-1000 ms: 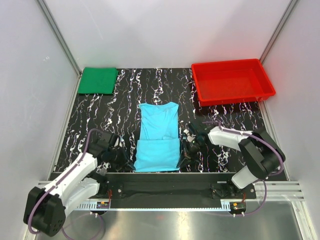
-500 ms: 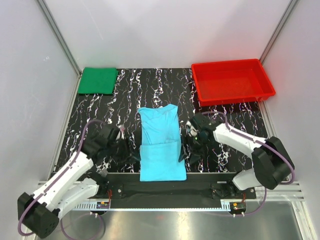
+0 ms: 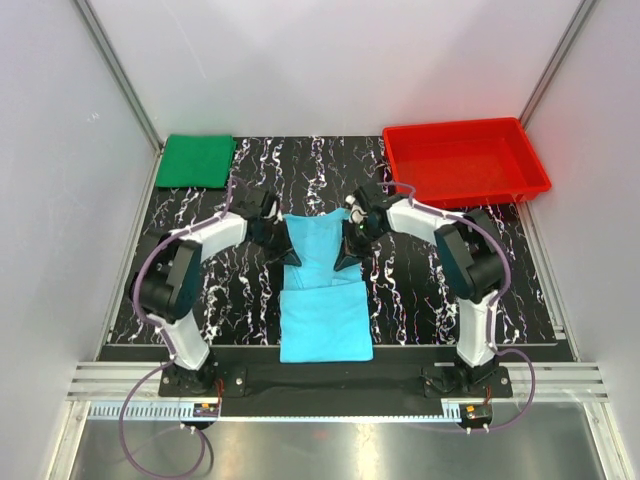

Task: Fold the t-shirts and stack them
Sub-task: Fold the tshirt

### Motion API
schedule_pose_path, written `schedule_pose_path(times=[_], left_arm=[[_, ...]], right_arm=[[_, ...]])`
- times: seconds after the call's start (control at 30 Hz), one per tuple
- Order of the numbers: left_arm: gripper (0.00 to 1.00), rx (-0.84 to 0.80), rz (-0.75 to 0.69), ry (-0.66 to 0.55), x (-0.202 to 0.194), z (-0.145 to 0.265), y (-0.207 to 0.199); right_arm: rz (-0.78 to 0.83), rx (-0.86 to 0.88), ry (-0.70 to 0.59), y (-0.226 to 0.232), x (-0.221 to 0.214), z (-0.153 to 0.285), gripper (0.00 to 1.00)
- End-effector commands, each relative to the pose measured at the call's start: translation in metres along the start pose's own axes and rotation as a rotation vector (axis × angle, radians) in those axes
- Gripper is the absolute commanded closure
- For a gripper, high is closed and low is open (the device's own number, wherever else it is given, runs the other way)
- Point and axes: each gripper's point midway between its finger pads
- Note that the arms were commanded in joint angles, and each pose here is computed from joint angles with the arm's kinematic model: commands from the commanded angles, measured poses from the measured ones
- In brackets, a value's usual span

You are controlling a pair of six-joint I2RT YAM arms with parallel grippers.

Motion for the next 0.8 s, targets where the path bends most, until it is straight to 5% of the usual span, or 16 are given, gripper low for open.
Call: schedule_pose_path(times=[0.0,0.27,0.53,0.67,0.77], left_arm=[[0.99,-0.013,-0.032,-0.014,0.023,-0.004,0.014],[1.00,0.054,0.048,0.046,0.043,-0.033,0.069],[1.00,0.050,0.041,0.022,0.083,-0.021,0.084],[0.75,0.018,-0.015,-0.064,0.099,0.012,0.059],[0.72,-0.033,-0.048,-0.166,0.127,0.034,0.038]], right_arm=[[-0.028,0.076,0.024,0.007,0.008,-0.007,1.00],[-0.077,0.045,0.032,-0.034,0.044,-0.033,1.00],[-0.055,0.027,-0.003,-0.012,0.099,-0.027,0.99],[-0.103,0.089,-0.083,0.003,0.126,0.012,0.90],[-0.128,0.151,-0.135,0.013,0.148,0.030,0.80]])
Point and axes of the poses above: each gripper's point midway between its finger pads, its own z axis back along the fingers, its own y axis along the line the jaws close on, x = y × z, and after that the axes turned 10 degrees about -z, right-handed
